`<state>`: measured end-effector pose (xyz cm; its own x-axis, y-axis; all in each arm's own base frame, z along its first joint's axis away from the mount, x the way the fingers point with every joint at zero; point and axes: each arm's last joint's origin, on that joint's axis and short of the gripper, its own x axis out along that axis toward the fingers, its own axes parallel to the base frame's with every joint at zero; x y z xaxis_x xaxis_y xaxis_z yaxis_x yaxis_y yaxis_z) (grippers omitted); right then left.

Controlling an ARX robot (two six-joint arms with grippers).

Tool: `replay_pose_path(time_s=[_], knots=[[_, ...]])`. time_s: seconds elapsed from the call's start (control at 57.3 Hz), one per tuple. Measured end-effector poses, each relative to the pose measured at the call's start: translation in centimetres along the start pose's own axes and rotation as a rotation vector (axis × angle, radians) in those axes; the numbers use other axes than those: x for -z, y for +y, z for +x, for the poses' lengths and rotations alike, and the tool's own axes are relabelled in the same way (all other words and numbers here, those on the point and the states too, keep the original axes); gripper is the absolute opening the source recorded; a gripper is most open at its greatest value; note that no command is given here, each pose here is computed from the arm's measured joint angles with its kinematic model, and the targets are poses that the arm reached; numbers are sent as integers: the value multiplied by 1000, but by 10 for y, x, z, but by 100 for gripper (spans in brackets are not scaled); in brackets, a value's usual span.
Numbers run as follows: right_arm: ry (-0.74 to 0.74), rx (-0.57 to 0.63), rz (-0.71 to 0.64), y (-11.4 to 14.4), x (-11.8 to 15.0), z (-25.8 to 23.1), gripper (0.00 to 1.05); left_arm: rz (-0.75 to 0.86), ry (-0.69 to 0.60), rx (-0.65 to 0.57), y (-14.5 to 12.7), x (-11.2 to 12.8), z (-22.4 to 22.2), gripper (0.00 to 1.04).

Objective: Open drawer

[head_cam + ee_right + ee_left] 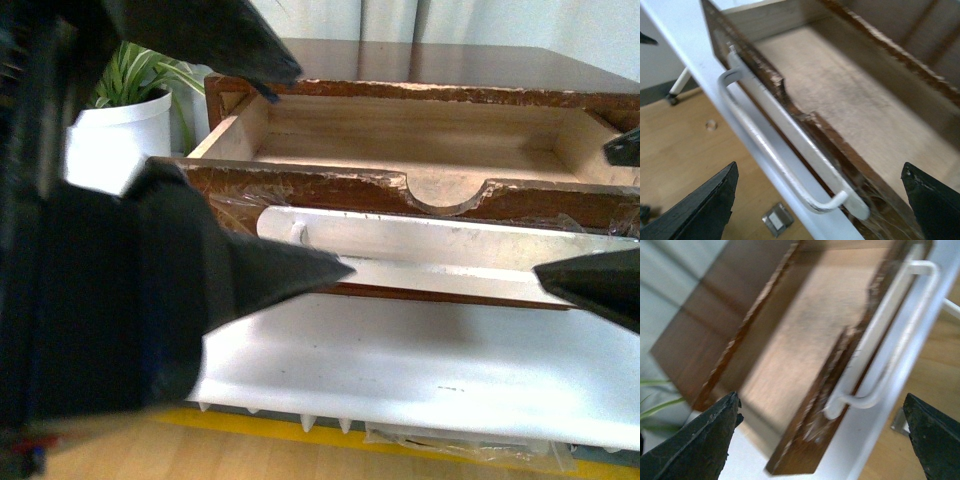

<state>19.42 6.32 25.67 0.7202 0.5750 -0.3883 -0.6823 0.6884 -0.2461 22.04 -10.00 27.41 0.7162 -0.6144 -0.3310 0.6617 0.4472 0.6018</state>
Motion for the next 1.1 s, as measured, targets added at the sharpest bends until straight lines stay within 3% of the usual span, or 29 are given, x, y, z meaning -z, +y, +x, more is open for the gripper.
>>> replay_pose_path(time_s=[0.157, 0.297, 0.558, 0.715, 0.837, 0.89, 0.977, 1.099], knots=[[-84, 198, 128, 15, 19, -28, 96, -208, -31, -305, -2, 19, -41, 99], [-125, 333, 222, 30, 39, -47, 96, -451, 16, -488, -18, 44, -70, 99], [-195, 493, 375, 52, 65, -71, 96, -823, 132, -677, -62, 90, -104, 99], [-270, 583, 492, 48, 71, -76, 96, -899, 143, -700, -69, 97, -108, 99], [-274, 580, 513, 48, 72, -76, 96, -911, 135, -701, -69, 97, -108, 99], [-283, 597, 512, 48, 73, -76, 94, -877, 74, -721, -70, 98, -108, 93], [-312, 687, 449, 47, 78, -76, 79, -810, -49, -775, -74, 102, -108, 77], [-299, 700, 411, 46, 87, -75, 58, -789, -76, -789, -77, 103, -110, 55]])
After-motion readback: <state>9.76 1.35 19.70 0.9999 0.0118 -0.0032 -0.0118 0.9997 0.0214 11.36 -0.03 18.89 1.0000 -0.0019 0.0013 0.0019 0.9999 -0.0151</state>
